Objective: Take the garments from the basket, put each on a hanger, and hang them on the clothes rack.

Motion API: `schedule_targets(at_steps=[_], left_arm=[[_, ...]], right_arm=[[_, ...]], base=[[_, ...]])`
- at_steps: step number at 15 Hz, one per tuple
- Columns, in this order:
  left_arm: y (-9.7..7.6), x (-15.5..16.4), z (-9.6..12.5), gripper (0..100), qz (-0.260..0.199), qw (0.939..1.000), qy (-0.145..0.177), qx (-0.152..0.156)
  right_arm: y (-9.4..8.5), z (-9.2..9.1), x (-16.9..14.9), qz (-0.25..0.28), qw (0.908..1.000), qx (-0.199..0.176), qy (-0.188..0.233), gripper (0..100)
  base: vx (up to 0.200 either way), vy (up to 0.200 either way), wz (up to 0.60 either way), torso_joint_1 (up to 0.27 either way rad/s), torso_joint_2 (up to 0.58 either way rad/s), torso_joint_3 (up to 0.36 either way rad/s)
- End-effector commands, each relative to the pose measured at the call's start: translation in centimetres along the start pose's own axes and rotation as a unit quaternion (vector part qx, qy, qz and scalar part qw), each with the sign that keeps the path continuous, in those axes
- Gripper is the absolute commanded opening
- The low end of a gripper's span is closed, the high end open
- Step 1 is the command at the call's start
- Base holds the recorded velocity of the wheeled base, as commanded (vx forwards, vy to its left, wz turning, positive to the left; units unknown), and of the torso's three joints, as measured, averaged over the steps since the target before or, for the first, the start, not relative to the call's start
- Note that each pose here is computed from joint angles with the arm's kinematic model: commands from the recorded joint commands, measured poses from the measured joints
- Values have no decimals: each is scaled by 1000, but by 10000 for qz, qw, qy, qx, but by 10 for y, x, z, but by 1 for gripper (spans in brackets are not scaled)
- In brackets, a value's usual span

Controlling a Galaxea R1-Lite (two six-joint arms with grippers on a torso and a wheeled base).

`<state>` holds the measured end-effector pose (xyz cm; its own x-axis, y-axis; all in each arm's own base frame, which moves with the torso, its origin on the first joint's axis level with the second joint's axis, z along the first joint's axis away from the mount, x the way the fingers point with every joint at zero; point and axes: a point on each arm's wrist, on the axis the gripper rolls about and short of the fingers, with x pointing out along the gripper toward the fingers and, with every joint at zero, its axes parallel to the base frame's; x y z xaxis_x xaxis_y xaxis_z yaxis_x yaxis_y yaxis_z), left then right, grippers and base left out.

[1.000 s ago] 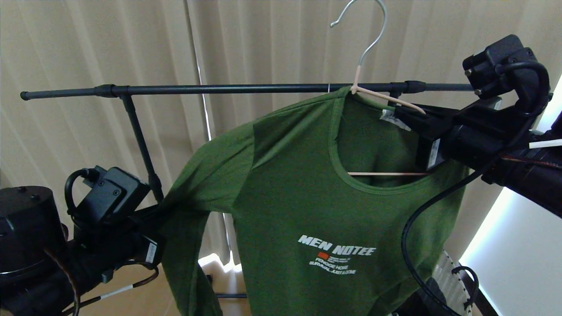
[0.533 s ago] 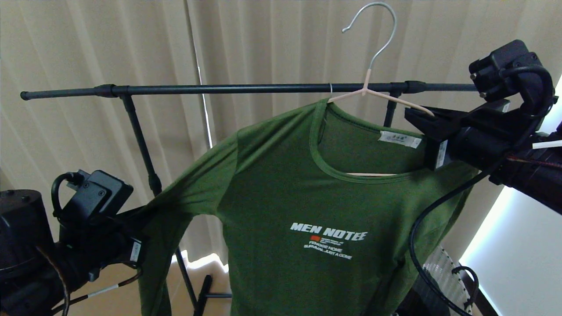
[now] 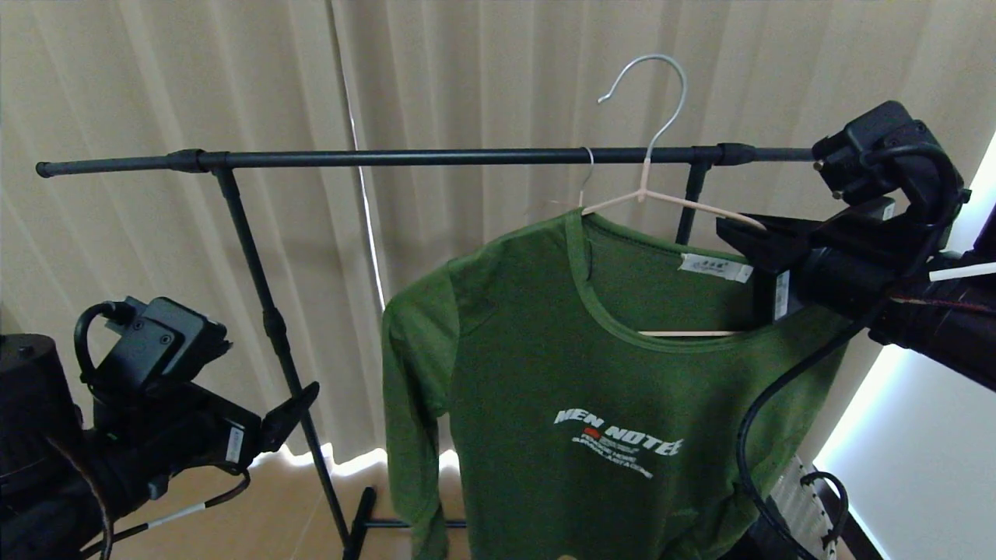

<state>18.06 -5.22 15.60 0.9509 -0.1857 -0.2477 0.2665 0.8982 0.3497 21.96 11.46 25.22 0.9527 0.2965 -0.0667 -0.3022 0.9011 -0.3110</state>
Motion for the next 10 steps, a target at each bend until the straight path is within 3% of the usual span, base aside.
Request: schedule_targets(at_steps=[1,4,6,7,10], left_arm=[[4,-16,9,100,-107,9990,-436,-46],[5,-36,16,100,-174,9961,-844,-188],[-5,-44,20,100,-536,9910,-1019,-681],[-10,-48,11,100,-682,9903,-922,-785],[-17,-57,-7,100,-852,9911,-735,-705]], right_arm=[[-5,1,-2,-43,9999,-10,90,0],[-10,-9,-9,1,9974,-115,711,0],[-14,-11,-15,-16,9943,-165,1058,0],[-15,-11,-16,-112,9924,-191,1211,0],[-17,-10,-13,-471,9896,-229,1338,0]], base=[[0,0,0,0,0,0],[0,0,0,0,0,0],[0,0,0,0,0,0],[0,0,0,0,0,0],[0,0,0,0,0,0]])
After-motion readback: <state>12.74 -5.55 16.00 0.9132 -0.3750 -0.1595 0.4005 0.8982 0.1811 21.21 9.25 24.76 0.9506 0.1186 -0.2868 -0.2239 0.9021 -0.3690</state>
